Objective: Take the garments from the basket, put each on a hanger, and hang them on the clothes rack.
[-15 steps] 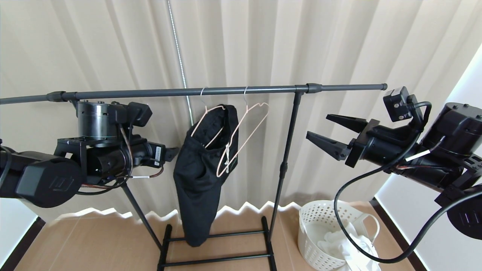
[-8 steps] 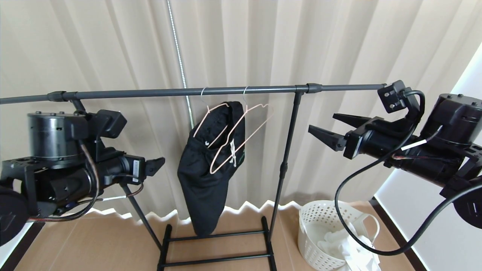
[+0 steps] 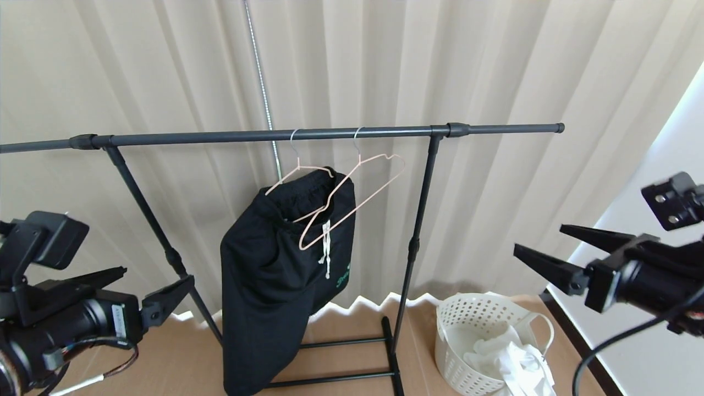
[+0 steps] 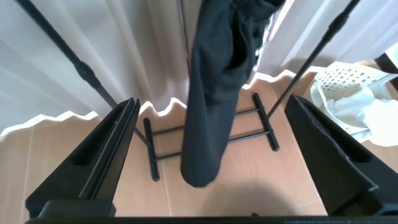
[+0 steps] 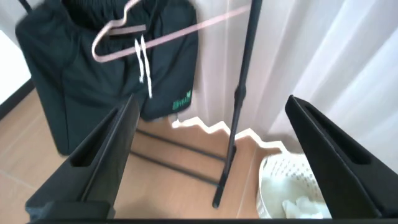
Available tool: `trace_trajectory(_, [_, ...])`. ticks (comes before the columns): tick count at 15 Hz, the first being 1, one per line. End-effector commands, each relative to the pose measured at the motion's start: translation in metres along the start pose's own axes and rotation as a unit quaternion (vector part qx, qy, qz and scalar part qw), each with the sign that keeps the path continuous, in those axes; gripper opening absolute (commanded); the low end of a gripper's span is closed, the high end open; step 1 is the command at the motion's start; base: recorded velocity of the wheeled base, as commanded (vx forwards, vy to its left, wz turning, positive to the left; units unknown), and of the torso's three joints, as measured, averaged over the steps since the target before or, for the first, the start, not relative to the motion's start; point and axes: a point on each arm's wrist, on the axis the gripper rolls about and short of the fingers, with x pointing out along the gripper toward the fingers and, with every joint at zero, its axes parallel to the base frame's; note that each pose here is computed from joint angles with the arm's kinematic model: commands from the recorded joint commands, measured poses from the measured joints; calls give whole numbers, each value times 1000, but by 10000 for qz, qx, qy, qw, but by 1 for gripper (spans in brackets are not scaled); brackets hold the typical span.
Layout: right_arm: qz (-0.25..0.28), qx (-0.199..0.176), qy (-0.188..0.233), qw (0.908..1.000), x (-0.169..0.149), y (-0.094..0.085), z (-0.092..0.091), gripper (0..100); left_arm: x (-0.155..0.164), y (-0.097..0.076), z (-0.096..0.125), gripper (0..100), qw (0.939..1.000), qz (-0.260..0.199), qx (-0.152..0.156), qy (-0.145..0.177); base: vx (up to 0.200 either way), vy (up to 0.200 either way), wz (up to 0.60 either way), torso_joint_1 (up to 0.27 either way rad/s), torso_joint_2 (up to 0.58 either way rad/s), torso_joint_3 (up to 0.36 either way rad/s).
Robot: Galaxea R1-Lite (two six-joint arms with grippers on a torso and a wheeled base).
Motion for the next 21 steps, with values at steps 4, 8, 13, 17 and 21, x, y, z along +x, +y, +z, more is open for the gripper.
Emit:
trace_trajectory(4, [-29, -222, -100, 9997, -78, 9, -59, 100, -58, 5, -50, 100, 9990, -94, -43, -440, 0, 0, 0, 0, 0, 0])
trace_trajectory(8, [-190, -382, 213, 9989, -117, 11, -104, 100, -75, 7, -88, 100, 9988, -69, -154, -453, 0, 0, 0, 0, 0, 0])
trace_trajectory(13, [-525, -530, 161, 9971, -155, 13, -140, 100, -105, 11, -120, 100, 9978, -88, -240, -620, 0, 0, 0, 0, 0, 0])
trace_trajectory(17, [-928, -607, -263, 9935, -165, 14, -147, 100, -115, 12, -137, 100, 9971, 16, -284, -702, 0, 0, 0, 0, 0, 0])
trace_trajectory(21, [-1710, -518, -549, 9824, -169, 17, -149, 100, -122, 10, -141, 100, 9883, 921, -504, -1109, 0, 0, 0, 0, 0, 0])
